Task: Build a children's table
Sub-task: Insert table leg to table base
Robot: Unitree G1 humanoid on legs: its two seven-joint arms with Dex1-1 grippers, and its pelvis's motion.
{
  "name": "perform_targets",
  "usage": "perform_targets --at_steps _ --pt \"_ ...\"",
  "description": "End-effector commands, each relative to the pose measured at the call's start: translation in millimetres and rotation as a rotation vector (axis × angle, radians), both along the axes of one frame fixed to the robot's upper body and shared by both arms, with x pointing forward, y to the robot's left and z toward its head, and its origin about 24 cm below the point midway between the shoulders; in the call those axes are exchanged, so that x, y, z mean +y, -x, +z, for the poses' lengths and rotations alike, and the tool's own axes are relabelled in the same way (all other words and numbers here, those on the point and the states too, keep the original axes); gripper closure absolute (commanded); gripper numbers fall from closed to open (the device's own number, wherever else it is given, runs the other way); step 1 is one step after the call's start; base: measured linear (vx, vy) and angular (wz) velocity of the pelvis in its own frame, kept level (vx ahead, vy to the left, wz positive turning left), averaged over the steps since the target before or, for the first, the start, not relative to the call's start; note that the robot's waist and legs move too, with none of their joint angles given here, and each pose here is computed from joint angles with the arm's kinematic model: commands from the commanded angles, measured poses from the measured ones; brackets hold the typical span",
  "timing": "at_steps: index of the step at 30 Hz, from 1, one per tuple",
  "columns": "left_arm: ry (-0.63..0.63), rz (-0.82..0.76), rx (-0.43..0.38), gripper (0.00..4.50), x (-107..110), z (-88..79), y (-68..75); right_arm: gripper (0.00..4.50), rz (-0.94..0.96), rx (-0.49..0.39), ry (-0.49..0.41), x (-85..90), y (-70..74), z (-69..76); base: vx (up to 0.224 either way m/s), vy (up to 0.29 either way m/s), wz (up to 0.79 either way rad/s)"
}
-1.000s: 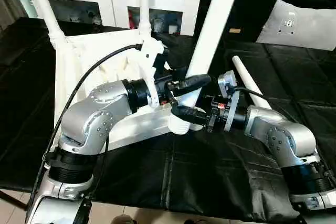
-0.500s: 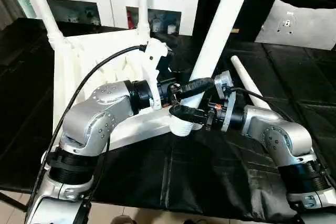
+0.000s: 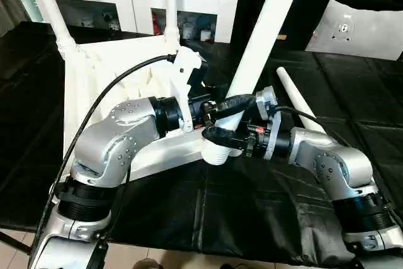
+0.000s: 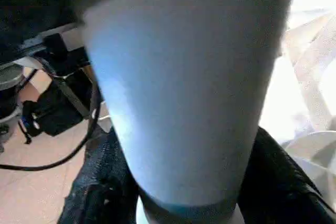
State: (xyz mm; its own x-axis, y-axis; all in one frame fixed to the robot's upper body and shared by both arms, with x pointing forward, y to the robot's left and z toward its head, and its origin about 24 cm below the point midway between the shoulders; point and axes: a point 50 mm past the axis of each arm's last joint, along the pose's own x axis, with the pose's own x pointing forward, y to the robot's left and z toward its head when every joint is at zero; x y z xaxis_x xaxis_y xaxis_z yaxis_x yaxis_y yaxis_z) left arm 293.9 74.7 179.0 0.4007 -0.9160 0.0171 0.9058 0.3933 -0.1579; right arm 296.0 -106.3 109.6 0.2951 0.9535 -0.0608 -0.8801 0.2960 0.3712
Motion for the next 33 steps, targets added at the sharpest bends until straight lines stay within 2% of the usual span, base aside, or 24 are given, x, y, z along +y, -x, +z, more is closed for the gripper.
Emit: perform_targets --at_steps 1,8,10,13,16,19,20,24,25,30,33 --pt "0.089 -0.088 -0.026 1.94 -10.2 15.8 11.0 2.49 -0.039 0.0 0.023 -4.4 -5.0 0.1 0.0 0.0 0.0" --pt "0.054 -0.112 -0.036 1.94 -11.0 12.0 12.9 2.54 -0.045 -0.005 0.027 -4.2 -5.3 -0.6 0.0 0.0 0.0" --pt "0.095 -0.119 -0.026 1.53 -12.0 14.4 13.7 2.56 -0.049 -0.006 0.028 -4.9 -5.3 -1.1 0.0 0.0 0.0" --pt "0.16 -0.135 -0.004 1.49 -14.1 17.2 15.3 2.56 -0.053 -0.007 0.032 -5.1 -5.0 -2.5 0.0 0.0 0.0" --pt "0.152 -0.144 -0.003 1.1 -14.6 15.7 16.0 2.56 -0.053 -0.01 0.039 -4.6 -4.8 -3.2 0.0 0.0 0.0" --pt "0.162 -0.166 -0.002 0.92 -15.1 15.3 18.0 2.56 -0.053 -0.012 0.039 -4.5 -4.6 -3.1 0.0 0.0 0.0" --pt "0.204 -0.183 0.006 0.64 -15.0 16.7 19.0 2.56 -0.056 -0.014 0.041 -4.8 -4.9 -3.6 0.0 0.0 0.0" --pt "0.271 -0.219 0.042 0.3 -14.2 17.4 21.0 2.56 -0.06 -0.015 0.041 -5.5 -5.3 -3.8 0.0 0.0 0.0" --pt "0.317 -0.242 0.068 0.3 -13.6 17.4 22.8 2.56 -0.065 -0.015 0.037 -5.6 -5.4 -3.7 0.0 0.0 0.0" --pt "0.367 -0.225 0.081 0.02 -10.9 18.5 21.7 2.56 -0.097 -0.001 0.028 -6.6 -6.6 -4.1 0.0 0.0 0.0" --pt "0.392 -0.143 0.062 0.0 3.0 23.4 15.1 2.57 -0.237 -0.02 0.032 -14.1 -11.3 -6.9 0.0 0.0 0.0"
